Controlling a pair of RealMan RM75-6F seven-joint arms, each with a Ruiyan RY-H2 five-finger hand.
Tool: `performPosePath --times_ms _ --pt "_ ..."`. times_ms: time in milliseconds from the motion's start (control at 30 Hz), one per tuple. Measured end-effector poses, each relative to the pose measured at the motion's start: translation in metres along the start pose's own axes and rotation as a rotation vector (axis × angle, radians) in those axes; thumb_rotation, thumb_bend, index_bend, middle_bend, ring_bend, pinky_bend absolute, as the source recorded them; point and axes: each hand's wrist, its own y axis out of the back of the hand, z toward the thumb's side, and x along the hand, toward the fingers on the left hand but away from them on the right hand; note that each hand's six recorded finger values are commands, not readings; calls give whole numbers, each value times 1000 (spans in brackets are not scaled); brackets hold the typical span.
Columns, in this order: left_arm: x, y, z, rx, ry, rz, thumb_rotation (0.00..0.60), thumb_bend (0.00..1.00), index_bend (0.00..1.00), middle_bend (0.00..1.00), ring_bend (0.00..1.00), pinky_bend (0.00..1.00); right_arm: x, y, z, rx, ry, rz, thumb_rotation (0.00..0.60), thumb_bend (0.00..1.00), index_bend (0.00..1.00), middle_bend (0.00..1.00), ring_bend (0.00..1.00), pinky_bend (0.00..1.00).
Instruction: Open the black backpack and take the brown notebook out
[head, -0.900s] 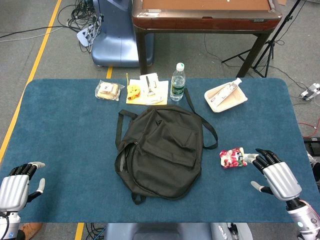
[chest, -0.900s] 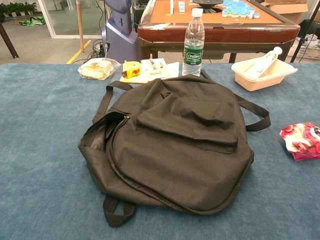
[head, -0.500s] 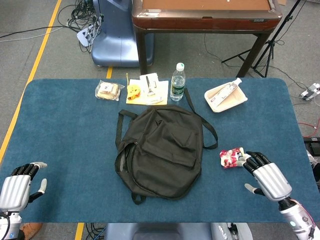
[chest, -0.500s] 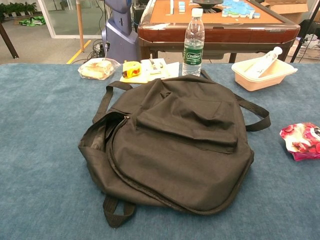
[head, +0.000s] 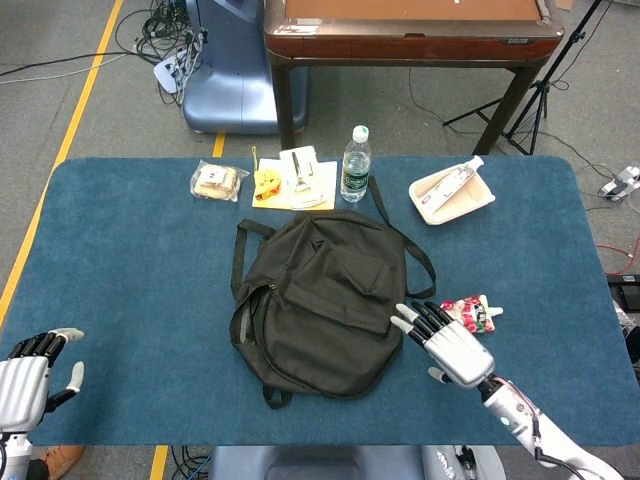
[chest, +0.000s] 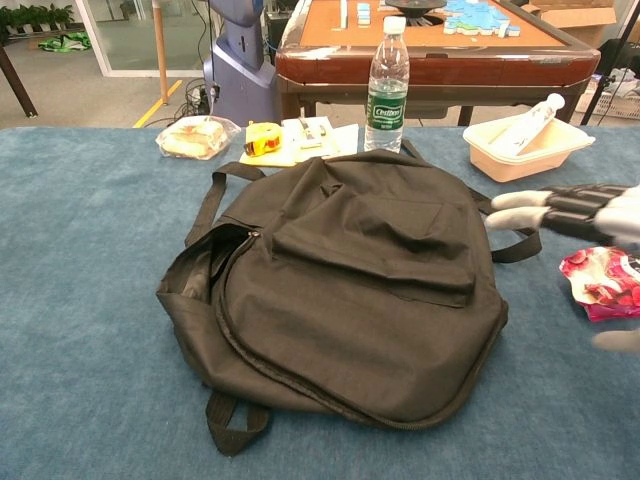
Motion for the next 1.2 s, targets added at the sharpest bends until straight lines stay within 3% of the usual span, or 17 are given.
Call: performPosePath --times_ms 233,800,1200 --pt "-2 3 -2 -8 1 3 600 403 311 307 276 262 -34 -16 11 78 46 -5 600 115 0 0 0 79" --pt "-3 1 -3 -43 -2 -19 600 402 311 307 277 261 -84 -44 32 166 108 -78 600 115 0 0 0 56" --pt "-9 4 -7 -54 4 -23 600 402 310 307 277 261 -91 -31 72 104 219 -166 600 186 0 0 0 55"
